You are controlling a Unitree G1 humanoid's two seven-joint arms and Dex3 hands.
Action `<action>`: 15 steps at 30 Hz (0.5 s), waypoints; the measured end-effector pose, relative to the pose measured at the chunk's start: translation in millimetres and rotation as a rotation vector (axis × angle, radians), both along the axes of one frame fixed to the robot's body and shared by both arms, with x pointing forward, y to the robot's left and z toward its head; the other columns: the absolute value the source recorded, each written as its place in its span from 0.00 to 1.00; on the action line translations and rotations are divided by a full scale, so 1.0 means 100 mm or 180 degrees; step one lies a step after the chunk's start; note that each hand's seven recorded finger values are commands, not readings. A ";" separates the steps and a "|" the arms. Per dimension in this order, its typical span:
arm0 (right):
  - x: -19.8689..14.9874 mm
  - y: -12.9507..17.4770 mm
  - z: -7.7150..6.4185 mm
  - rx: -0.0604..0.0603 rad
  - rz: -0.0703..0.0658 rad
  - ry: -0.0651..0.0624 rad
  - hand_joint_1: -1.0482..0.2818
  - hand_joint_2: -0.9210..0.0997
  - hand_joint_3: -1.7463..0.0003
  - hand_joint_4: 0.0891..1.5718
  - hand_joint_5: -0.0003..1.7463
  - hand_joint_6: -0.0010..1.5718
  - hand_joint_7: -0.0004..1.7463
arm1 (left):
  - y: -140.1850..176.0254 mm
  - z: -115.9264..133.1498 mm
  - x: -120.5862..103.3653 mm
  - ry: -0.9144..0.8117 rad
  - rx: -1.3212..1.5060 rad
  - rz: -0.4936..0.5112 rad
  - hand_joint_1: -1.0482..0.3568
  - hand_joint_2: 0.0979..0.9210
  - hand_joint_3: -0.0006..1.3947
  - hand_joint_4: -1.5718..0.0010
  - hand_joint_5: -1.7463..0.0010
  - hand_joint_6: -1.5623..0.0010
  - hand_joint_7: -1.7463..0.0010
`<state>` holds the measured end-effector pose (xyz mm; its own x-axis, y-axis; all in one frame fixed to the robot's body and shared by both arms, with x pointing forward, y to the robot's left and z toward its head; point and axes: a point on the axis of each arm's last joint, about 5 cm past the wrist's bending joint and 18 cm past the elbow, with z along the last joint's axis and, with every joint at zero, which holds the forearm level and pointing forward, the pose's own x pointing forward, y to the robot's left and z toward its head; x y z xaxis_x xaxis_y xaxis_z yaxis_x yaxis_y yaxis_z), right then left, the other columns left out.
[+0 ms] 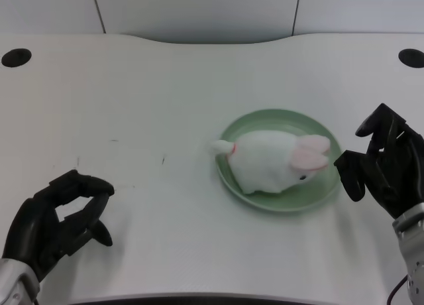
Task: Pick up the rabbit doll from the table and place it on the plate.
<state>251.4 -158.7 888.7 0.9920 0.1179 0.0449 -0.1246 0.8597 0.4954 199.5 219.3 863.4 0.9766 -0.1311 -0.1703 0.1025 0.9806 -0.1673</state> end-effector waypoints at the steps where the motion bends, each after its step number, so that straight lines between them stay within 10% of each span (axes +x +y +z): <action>1: 0.013 0.006 0.001 0.0000 0.0003 -0.0011 0.44 0.21 0.38 1.00 1.00 1.00 1.00 | 0.00 0.00 0.00 0.0017 -0.0015 0.0038 0.48 1.00 0.38 0.41 0.00 0.54 0.18; 9: 0.103 -0.034 -0.028 0.0005 -0.0067 -0.0040 0.44 0.22 0.37 1.00 1.00 1.00 1.00 | -0.05 -0.04 -0.01 0.0110 -0.0141 0.0207 0.47 1.00 0.38 0.31 0.00 0.50 0.00; 15: 0.157 -0.005 -0.046 0.0023 -0.0016 -0.0016 0.44 0.23 0.37 1.00 1.00 1.00 1.00 | -0.02 -0.08 0.06 0.0175 -0.0268 0.0321 0.48 1.00 0.38 0.29 0.00 0.50 0.00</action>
